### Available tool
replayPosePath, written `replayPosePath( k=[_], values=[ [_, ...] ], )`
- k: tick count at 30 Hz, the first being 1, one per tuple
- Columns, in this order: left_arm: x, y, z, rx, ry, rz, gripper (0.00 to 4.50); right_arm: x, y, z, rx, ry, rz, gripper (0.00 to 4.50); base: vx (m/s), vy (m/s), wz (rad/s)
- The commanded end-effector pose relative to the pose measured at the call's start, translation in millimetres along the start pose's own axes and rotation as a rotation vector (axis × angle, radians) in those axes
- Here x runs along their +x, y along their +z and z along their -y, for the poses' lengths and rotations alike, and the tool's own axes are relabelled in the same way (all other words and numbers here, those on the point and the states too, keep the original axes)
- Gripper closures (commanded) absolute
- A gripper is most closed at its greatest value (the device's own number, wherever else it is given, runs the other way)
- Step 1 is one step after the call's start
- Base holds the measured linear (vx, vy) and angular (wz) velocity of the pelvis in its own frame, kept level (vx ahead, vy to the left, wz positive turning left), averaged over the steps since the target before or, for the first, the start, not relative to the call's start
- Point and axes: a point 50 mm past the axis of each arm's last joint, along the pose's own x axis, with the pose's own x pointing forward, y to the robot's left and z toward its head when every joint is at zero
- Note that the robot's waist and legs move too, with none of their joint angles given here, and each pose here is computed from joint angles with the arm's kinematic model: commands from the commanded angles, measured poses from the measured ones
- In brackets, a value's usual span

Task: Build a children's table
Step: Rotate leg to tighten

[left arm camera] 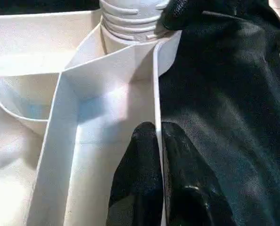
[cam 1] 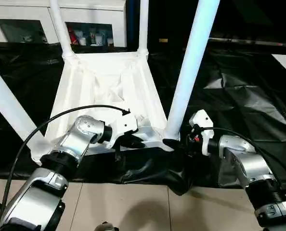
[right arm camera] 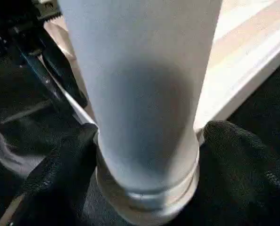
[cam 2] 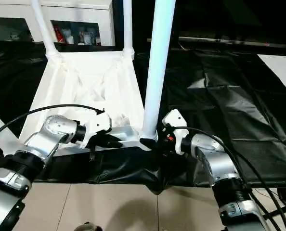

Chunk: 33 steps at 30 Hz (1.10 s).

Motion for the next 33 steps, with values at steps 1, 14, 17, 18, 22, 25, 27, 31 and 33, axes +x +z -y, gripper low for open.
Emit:
replayPosePath(
  k=[1, 14, 17, 18, 22, 25, 27, 31, 33],
  values=[
    [7.3, 8.6, 5.8, 0.046, -0.073, 0.010, 4.50, -2.5, 0.6, 1.8, -0.001, -0.008, 0.013, 0.77, 0.000, 0.000, 0.00],
    [6.8, 5.9, 6.9, 0.035, -0.064, -0.011, 4.50, 0.5, -3.6, 0.9, 0.006, 0.002, 0.022, 1.71, 0.000, 0.000, 0.00],
    [6.6, 5.5, 7.0, 0.034, -0.063, -0.013, 4.50, 0.9, -4.2, 0.2, 0.006, 0.005, 0.023, 1.73, 0.000, 0.000, 0.00],
    [6.7, 5.2, 7.1, 0.032, -0.064, -0.015, 4.50, 1.1, -4.8, -0.1, 0.005, 0.005, 0.023, 1.73, 0.000, 0.000, 0.00],
    [7.0, 4.0, 6.6, 0.022, -0.053, -0.020, 4.50, 2.1, -6.7, -0.3, 0.000, -0.005, 0.021, 1.74, 0.000, 0.000, 0.00],
    [15.3, 4.6, -4.6, -0.043, 0.093, -0.009, 4.50, 9.2, -12.8, 9.8, 0.034, -0.212, 0.043, 1.75, 0.000, 0.000, 0.00],
    [25.5, 8.7, -13.3, -0.085, 0.203, 0.002, 4.50, 16.3, -20.8, 16.0, 0.118, -0.404, 0.047, 1.75, 0.000, 0.000, 0.00],
    [42.9, 22.3, -25.3, -0.145, 0.364, 0.025, 4.50, 30.2, -31.7, 17.4, 0.276, -0.677, 0.038, 1.75, 0.000, 0.000, 0.00],
    [48.9, 29.1, -30.0, -0.172, 0.437, 0.032, 4.50, 37.2, -32.7, 15.7, 0.317, -0.767, 0.031, 1.75, 0.000, 0.000, 0.00]
  ],
)
